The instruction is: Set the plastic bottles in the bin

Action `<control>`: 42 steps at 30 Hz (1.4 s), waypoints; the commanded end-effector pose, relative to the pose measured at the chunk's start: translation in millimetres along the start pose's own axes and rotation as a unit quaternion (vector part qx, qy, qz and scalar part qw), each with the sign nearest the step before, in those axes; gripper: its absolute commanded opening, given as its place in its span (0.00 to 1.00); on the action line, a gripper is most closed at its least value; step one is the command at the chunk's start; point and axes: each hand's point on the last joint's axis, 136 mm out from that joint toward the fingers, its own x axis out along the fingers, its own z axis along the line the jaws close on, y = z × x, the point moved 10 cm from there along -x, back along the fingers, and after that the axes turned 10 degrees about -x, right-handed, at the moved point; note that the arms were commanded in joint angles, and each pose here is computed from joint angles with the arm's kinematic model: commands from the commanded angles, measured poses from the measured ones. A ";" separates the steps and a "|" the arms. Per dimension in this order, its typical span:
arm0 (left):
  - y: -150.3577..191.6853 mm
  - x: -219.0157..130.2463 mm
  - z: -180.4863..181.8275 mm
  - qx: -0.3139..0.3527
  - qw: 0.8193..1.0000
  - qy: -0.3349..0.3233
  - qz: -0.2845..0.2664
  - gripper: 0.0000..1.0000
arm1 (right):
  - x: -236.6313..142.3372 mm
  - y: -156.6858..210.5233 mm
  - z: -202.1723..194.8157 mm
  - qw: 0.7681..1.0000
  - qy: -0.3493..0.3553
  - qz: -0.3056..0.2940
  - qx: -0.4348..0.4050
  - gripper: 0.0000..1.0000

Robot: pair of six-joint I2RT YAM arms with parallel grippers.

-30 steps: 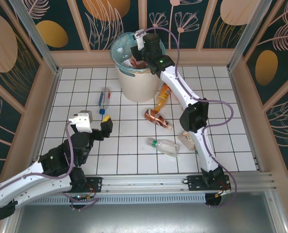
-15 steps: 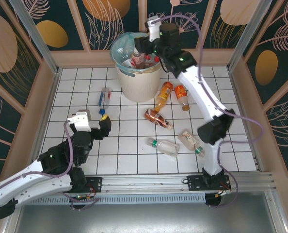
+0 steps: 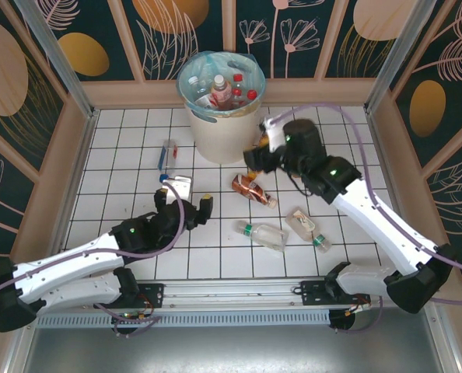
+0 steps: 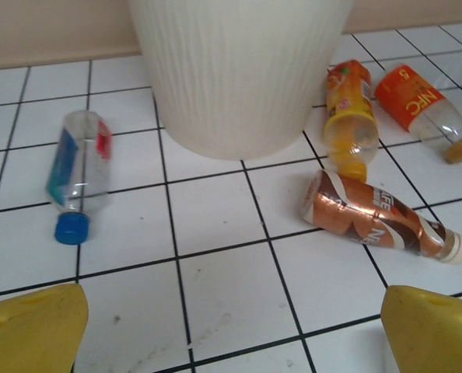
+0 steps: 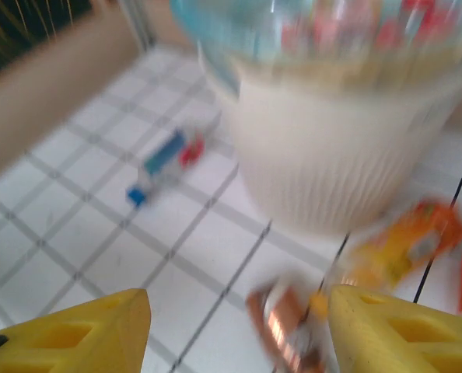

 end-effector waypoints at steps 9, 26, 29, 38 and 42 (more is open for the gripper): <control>37.1 10.3 11.6 -0.112 0.992 -0.005 0.059 0.98 | 44.5 111.0 50.3 0.964 -0.051 0.251 -0.065 0.66; 56.8 -13.7 58.5 -0.187 0.981 -0.026 0.052 0.95 | 110.1 162.8 87.1 0.908 -0.055 0.364 -0.198 0.72; 57.8 -14.6 60.1 -0.185 0.981 -0.029 0.055 0.95 | 120.1 169.9 89.0 0.901 -0.055 0.378 -0.207 0.72; 62.9 -14.9 63.5 -0.188 0.980 -0.029 0.061 0.95 | 144.2 181.9 93.1 0.880 -0.057 0.418 -0.219 0.65; 61.6 -15.9 64.6 -0.187 0.980 -0.030 0.056 0.95 | 146.8 178.9 94.4 0.881 -0.061 0.417 -0.216 0.55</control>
